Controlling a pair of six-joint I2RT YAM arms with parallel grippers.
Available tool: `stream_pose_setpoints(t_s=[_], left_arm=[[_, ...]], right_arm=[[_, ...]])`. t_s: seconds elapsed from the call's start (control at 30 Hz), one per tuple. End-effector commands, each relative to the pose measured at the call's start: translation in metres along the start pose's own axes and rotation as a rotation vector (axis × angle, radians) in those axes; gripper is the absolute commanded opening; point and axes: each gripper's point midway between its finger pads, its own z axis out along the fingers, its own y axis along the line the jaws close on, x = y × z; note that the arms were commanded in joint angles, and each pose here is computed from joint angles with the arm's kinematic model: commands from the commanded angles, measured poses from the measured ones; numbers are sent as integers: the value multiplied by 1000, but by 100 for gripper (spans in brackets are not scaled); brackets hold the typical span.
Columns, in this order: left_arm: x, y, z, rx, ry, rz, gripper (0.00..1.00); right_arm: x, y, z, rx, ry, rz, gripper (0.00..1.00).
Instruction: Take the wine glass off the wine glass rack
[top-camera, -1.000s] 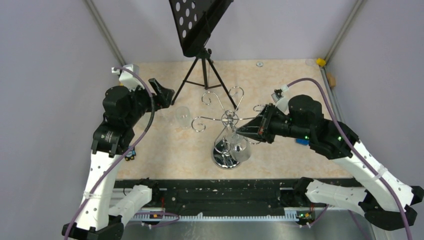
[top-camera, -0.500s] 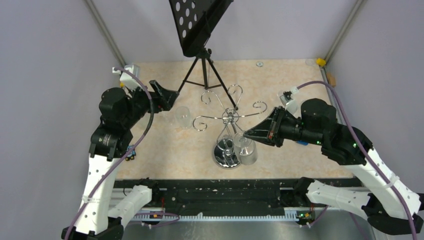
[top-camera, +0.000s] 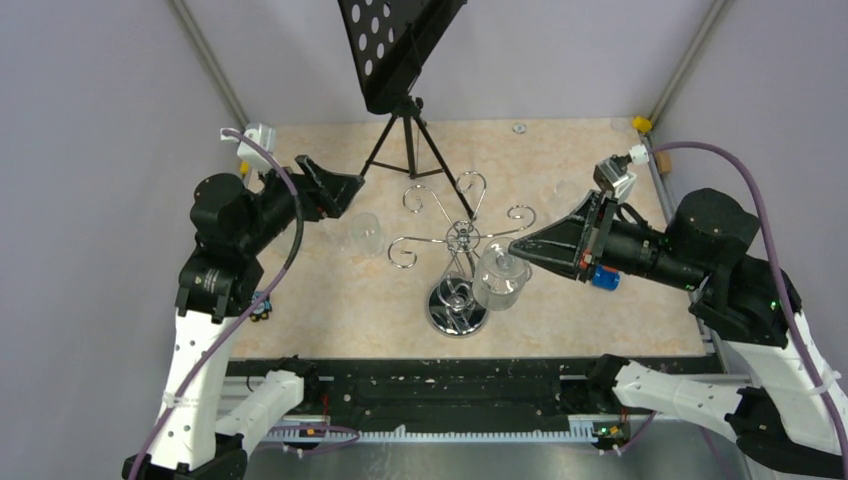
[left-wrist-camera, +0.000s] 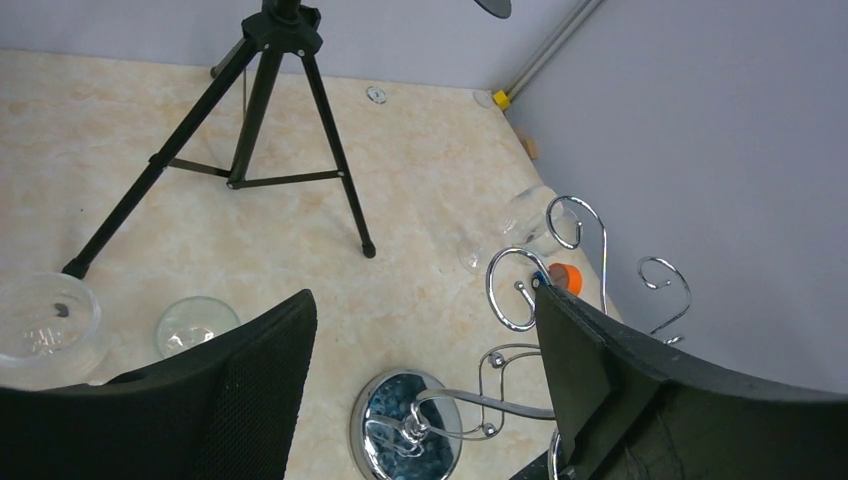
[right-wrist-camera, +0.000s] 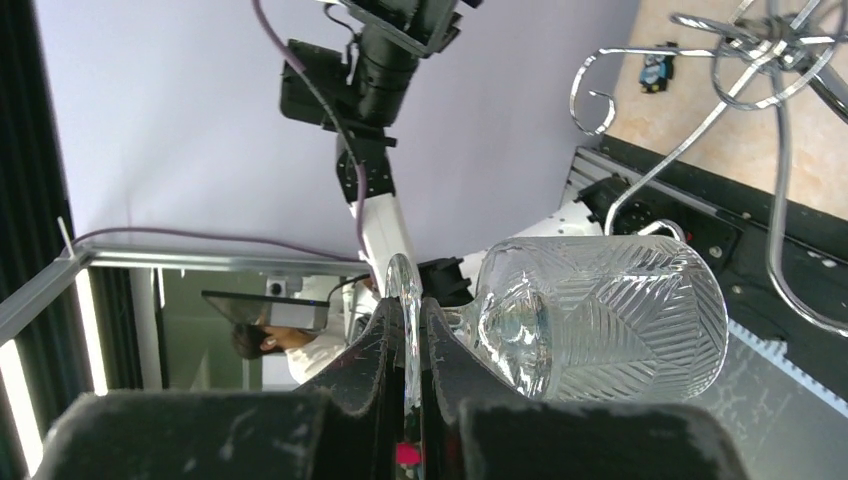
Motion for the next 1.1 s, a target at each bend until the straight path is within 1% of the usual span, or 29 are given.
stream_pose_setpoints(t_s=[0.0,0.1,0.17,0.23,0.27,0.37,0.43,0.5,0.57,0.63,0.7,0.87,1.07], left_arm=[[-26,-28,-5,105,-71,8,83],[-31,-39,-6,154,-77,-12,83],[-36,-49,-7,200,-90,-32,83],[-39,-60,-8,252,-91,-87,83],[-42,-67,-9,289,-104,-122,83],[-53,-82,-12,368,-137,-286,85],[-60,-96,-17,465,-157,-375,85],[-65,-108,-22,561,-152,-453,85],[-69,-123,-29,664,-117,-496,85],[-72,-134,-34,729,-80,-537,85],[-75,-141,-39,783,-71,-548,85],[-75,-151,-49,841,-41,-560,84],[-75,-163,-57,910,0,-579,83]], right_arm=[[-13,62,-8,-239,-50,-57,0],[-20,77,0,-307,-78,-99,0],[-29,80,9,-322,-117,-139,0],[-39,84,17,-340,-166,-182,0],[-45,85,23,-345,-194,-199,0],[-62,101,29,-404,-284,-260,0],[-68,110,33,-445,-319,-286,0],[-73,119,37,-483,-344,-296,0],[-76,128,41,-532,-351,-298,0],[-76,134,48,-570,-340,-289,0],[-74,140,53,-614,-324,-286,0],[-66,162,48,-768,-300,-321,0],[-62,171,53,-831,-262,-308,0]])
